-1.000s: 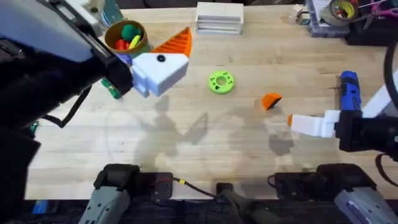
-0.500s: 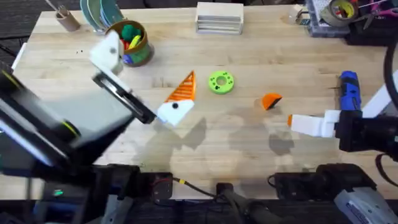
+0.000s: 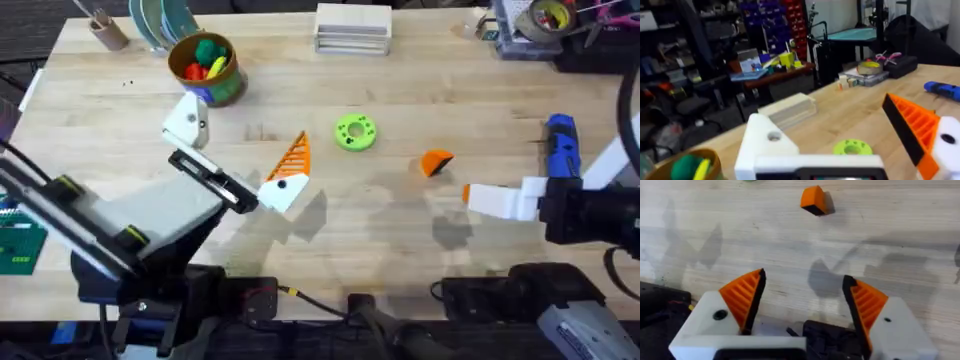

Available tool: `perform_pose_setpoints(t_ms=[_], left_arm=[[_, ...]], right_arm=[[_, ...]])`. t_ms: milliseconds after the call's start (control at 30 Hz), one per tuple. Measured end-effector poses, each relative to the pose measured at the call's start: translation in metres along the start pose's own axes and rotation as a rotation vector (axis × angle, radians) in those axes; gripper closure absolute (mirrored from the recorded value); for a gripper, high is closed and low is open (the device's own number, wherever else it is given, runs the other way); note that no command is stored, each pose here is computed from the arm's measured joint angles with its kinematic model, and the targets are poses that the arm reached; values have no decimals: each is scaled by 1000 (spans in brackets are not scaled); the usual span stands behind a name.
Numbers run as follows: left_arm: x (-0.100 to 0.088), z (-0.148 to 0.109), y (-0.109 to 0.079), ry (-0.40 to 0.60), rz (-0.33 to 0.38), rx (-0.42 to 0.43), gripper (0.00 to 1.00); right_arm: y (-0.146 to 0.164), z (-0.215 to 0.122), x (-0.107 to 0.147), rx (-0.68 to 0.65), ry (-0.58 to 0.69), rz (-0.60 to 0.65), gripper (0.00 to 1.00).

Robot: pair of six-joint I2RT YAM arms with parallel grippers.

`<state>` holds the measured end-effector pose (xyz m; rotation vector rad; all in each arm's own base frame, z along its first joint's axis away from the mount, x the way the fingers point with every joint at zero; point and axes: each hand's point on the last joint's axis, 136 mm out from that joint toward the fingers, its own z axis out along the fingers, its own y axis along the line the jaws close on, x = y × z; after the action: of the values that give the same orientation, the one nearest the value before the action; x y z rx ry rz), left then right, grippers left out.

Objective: Pick up the gripper from the table and insert it into the empty holder that is missing its gripper. Then pick up a screw, insert it into the mounting hole, and use the screwdriver to tighten it. Finally, clean up the table by picking up the vegetable and placing it into the bucket.

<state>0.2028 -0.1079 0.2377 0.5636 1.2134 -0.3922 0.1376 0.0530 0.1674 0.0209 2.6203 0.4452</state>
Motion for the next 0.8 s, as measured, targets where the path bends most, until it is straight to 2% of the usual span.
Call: perform_pose_setpoints(t_ms=[333,567,800], left_arm=[[26,-1,-2,101,-83,4,8],[73,-10,-10,287,-210,6,7],[73,-10,-10,287,-210,6,6]], right_arm=[[0,0,0,0,0,0,7],[0,0,0,0,0,1,10],[0,0,0,0,0,2,10]])
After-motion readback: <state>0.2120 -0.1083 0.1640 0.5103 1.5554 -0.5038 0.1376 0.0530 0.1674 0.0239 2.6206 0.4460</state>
